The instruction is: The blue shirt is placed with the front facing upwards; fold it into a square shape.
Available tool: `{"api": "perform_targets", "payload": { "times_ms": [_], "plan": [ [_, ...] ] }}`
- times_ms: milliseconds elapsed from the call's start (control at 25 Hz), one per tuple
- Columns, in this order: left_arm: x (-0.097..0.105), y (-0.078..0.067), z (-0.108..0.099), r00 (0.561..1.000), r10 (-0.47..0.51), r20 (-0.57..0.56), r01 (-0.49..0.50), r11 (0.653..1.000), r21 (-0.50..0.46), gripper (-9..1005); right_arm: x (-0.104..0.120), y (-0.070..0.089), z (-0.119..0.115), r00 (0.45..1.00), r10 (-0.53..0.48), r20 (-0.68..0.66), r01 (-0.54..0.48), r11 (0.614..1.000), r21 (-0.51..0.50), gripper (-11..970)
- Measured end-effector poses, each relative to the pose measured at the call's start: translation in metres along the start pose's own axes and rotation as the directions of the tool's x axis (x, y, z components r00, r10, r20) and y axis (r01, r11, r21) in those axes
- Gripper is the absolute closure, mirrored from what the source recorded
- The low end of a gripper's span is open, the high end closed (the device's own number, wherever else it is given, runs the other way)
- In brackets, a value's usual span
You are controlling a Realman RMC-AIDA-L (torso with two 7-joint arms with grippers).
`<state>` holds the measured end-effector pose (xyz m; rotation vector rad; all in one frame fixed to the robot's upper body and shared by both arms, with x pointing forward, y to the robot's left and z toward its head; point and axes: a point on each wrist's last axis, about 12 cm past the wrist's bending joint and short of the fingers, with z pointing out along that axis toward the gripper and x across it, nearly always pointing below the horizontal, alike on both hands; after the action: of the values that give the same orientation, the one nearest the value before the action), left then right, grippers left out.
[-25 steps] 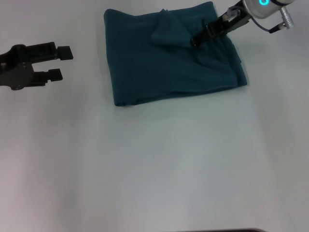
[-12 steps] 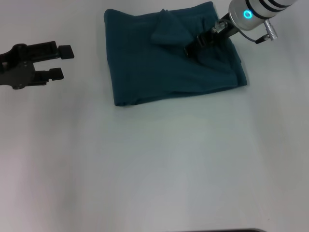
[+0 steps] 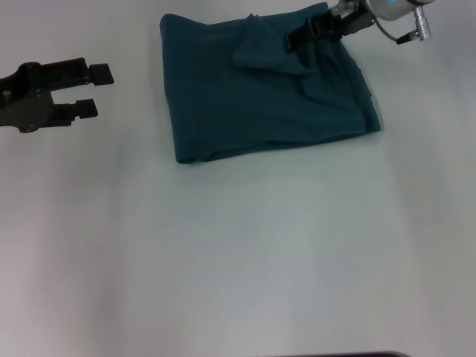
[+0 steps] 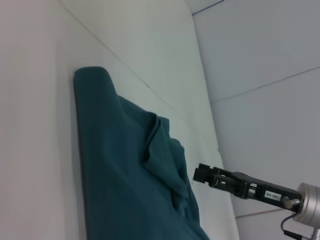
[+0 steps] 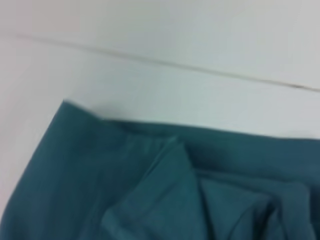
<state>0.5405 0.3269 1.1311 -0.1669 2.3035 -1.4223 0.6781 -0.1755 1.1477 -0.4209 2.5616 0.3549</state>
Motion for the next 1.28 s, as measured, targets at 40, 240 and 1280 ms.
{"api": "perform_targets", "payload": {
  "times_ms": [40, 240, 1280],
  "plan": [
    [-0.001, 0.0, 0.0, 1.0, 0.001, 0.002, -0.001, 1.0, 0.0, 132, -0.002, -0.003, -0.002, 1.0, 0.024, 0.009, -0.024, 1.0, -0.002, 65],
    [-0.005, -0.004, 0.004, 1.0, 0.014, 0.003, -0.014, 1.0, 0.004, 133, -0.007, -0.007, -0.004, 0.996, 0.084, 0.01, -0.084, 0.996, 0.008, 68],
    [-0.007, -0.003, 0.01, 1.0, 0.004, 0.003, -0.004, 1.0, 0.001, 134, 0.0, 0.0, 0.025, 0.994, 0.093, 0.05, -0.098, 0.99, 0.1, 82]
  ]
}}
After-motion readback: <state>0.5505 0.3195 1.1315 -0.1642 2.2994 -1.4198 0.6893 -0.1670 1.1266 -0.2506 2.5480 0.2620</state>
